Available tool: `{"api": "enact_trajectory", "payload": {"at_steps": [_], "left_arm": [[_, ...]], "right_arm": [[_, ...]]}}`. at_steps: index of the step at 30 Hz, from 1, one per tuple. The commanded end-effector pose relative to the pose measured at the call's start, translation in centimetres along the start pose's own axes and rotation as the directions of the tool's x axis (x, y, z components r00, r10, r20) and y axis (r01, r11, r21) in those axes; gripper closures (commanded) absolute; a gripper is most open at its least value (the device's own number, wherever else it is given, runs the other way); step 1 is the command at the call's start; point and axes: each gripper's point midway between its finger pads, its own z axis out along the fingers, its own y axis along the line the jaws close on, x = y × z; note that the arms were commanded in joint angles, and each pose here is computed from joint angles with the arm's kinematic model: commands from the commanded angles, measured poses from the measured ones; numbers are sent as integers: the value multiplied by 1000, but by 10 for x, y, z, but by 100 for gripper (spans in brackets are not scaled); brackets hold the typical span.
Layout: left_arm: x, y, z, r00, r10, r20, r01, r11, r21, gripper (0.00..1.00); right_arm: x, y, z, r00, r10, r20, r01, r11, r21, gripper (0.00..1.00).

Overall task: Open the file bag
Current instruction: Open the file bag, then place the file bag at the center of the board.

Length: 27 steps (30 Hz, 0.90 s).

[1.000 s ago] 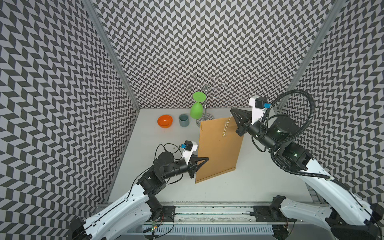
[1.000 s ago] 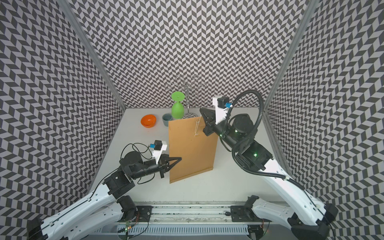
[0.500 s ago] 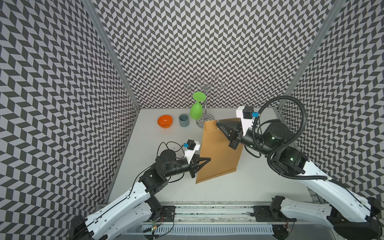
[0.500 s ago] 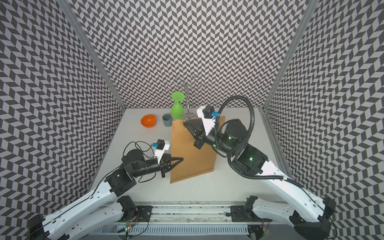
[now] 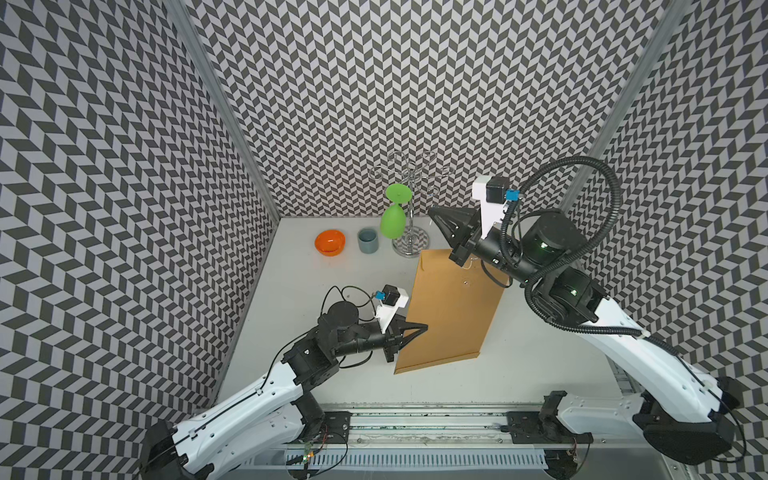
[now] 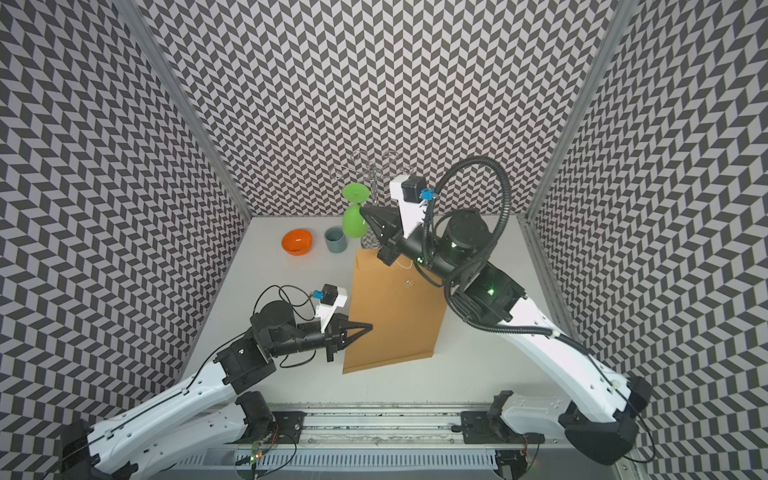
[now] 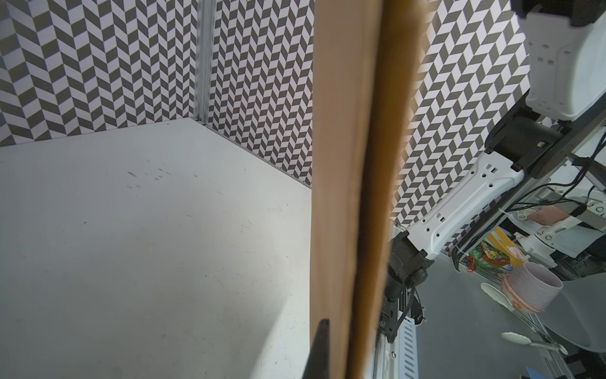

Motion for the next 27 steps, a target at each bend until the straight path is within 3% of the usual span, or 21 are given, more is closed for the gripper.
{"api": "enact_trajectory", "payload": {"at_steps": [1, 4, 7, 11, 16, 21, 24, 27], "left_arm": [[-14, -9, -5, 998, 44, 42, -45, 999, 22, 100], [-4, -9, -3, 1000, 15, 0, -15, 999, 30, 100], [20, -2, 5, 992, -71, -107, 76, 996, 41, 100], [56, 22, 13, 938, -222, -267, 212, 975, -66, 100], [65, 44, 2, 920, -298, -254, 266, 952, -154, 100], [88, 68, 6, 876, -379, -299, 313, 917, -246, 100], [103, 104, 1, 848, -450, -281, 311, 851, -423, 100], [109, 132, -8, 843, -480, -244, 308, 801, -513, 96]], "right_arm": [[-23, -7, -14, 998, -35, 59, 32, 998, 46, 100], [-9, -19, -22, 999, -32, 32, 29, 994, 104, 100], [12, -41, -36, 1000, -9, 4, 8, 980, 198, 100], [64, -72, -51, 996, 53, -65, -30, 949, 315, 100], [106, -115, -62, 985, 135, -106, -69, 877, 476, 100], [131, -165, -66, 970, 215, -114, -102, 786, 609, 100], [137, -182, -69, 962, 256, -93, -142, 764, 629, 100], [148, -187, -67, 955, 280, -100, -159, 763, 626, 100]]}}
